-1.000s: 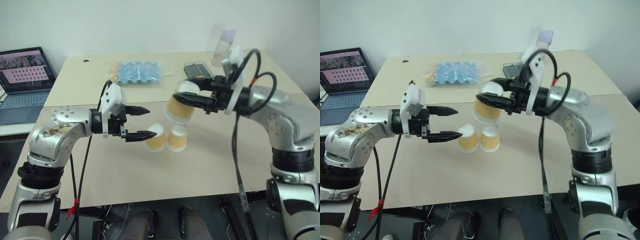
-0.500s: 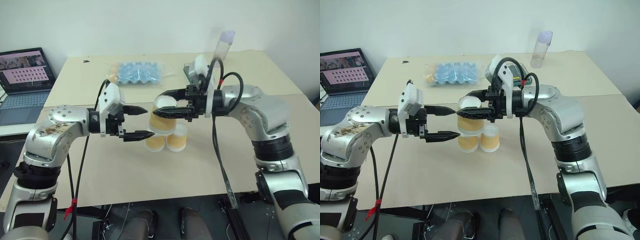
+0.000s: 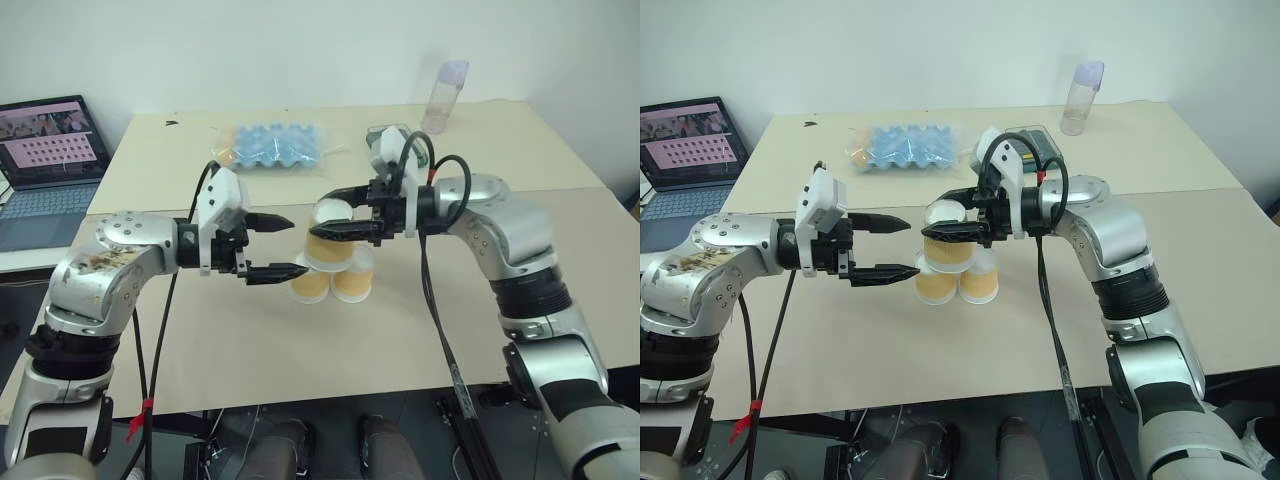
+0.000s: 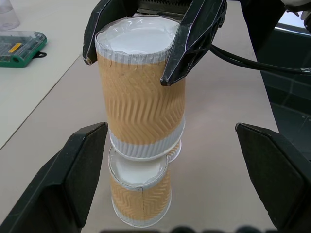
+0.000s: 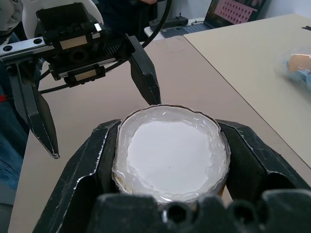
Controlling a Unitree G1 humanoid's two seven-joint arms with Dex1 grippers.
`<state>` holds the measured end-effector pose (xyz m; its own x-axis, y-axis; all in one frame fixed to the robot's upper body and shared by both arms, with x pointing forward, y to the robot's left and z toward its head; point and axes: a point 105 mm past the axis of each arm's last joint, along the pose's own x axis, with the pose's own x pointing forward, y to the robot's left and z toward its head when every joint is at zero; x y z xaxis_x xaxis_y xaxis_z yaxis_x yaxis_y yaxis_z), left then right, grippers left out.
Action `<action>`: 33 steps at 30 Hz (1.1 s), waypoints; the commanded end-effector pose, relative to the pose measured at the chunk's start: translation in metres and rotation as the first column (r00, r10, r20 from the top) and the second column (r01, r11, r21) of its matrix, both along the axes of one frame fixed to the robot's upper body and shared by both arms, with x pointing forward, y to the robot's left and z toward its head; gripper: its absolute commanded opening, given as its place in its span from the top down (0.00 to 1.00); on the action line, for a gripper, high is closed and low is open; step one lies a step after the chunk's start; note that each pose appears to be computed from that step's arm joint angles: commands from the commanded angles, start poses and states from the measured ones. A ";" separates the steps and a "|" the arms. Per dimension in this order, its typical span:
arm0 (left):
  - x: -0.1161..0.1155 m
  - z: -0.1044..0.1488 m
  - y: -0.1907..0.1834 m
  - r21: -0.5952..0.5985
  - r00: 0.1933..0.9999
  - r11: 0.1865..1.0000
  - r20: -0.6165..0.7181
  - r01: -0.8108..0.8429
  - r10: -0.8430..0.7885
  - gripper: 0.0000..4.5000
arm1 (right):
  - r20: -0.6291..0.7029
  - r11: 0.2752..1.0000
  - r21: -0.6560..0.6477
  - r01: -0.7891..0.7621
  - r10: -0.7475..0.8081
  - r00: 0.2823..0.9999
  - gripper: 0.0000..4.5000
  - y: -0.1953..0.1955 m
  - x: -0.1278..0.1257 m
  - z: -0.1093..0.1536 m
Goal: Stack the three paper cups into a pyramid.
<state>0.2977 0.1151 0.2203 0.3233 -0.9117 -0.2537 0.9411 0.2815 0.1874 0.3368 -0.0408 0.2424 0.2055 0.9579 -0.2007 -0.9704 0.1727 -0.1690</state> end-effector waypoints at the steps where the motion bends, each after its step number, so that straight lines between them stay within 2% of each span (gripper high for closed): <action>1: -0.006 0.011 0.001 -0.008 0.999 1.000 0.046 0.012 -0.012 0.00 | 0.049 0.999 0.014 -0.030 0.029 0.998 0.41 0.003 -0.005 0.009; 2: -0.007 0.011 0.001 -0.009 0.999 1.000 0.045 0.012 -0.012 0.00 | 0.048 1.000 0.014 -0.028 0.027 0.998 0.41 0.003 -0.005 0.009; 4: -0.007 0.011 0.001 -0.011 0.999 1.000 0.045 0.012 -0.011 0.00 | 0.050 1.000 0.016 -0.024 0.023 0.998 0.19 0.003 -0.004 0.009; 5: -0.007 0.011 0.001 -0.012 0.999 1.000 0.044 0.011 -0.011 0.00 | 0.050 1.000 0.017 -0.022 0.022 0.999 0.16 0.003 -0.003 0.009; 7: -0.007 0.011 0.000 -0.012 0.999 1.000 0.043 0.010 -0.009 0.00 | 0.055 1.000 0.014 -0.020 0.019 0.998 0.01 0.002 -0.003 0.009; 14: -0.006 0.010 0.000 -0.013 0.999 1.000 0.042 0.007 -0.007 0.00 | 0.063 1.000 0.014 -0.021 0.020 0.998 0.01 0.000 -0.003 0.012; 33: -0.003 0.009 -0.003 -0.022 0.999 1.000 0.032 0.020 -0.020 0.00 | 0.136 0.999 0.037 -0.012 0.007 0.991 0.01 -0.012 -0.016 0.044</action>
<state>0.2957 0.1139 0.2183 0.3169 -0.9163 -0.2447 0.9441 0.2802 0.1735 0.3296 -0.0503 0.2585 0.2219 0.9561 -0.1913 -0.9587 0.1781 -0.2218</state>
